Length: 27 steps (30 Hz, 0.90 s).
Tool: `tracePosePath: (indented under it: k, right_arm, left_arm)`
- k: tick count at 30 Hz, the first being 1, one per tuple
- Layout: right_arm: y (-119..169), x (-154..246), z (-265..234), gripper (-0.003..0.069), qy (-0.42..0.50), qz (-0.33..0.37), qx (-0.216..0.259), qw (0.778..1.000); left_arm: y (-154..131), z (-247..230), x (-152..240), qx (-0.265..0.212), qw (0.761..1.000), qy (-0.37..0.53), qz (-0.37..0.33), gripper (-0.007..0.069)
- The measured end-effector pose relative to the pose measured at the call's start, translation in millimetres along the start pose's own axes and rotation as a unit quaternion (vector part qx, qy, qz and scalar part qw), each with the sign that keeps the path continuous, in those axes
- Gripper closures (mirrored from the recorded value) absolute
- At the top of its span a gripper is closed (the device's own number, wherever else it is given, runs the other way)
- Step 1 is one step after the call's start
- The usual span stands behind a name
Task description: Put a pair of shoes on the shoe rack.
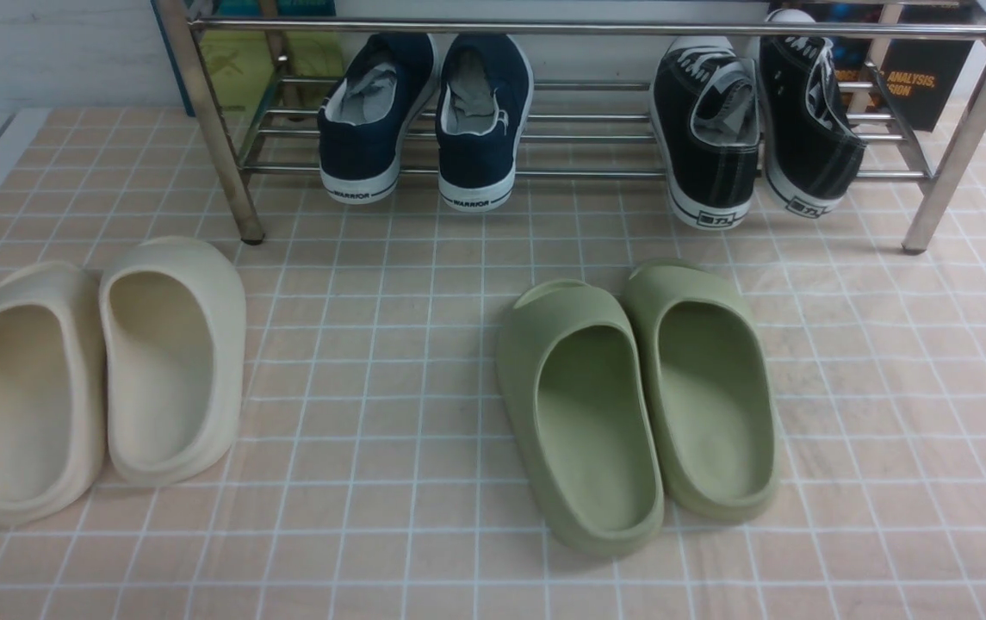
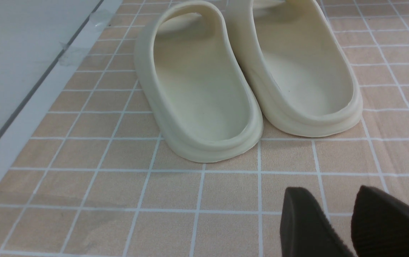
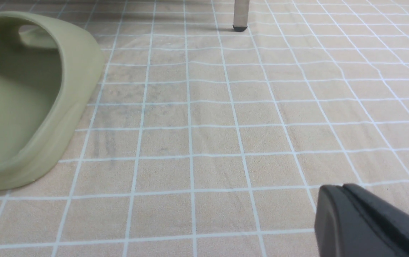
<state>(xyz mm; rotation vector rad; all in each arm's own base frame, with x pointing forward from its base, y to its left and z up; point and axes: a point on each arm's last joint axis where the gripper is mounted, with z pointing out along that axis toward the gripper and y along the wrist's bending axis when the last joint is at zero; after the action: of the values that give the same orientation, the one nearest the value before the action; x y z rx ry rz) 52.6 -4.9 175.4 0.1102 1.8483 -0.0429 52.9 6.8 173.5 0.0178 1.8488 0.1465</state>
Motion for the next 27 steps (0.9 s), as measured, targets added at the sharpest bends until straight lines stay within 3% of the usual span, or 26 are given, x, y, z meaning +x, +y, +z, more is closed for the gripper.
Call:
tracePosePath:
  k: [27]
  right_arm:
    - [0.0, 0.0, 0.0, 0.0651, 0.000, 0.000, 0.000, 1.000]
  left_arm:
    - [0.0, 0.0, 0.0, 0.000, 1.000, 0.000, 0.000, 0.0387]
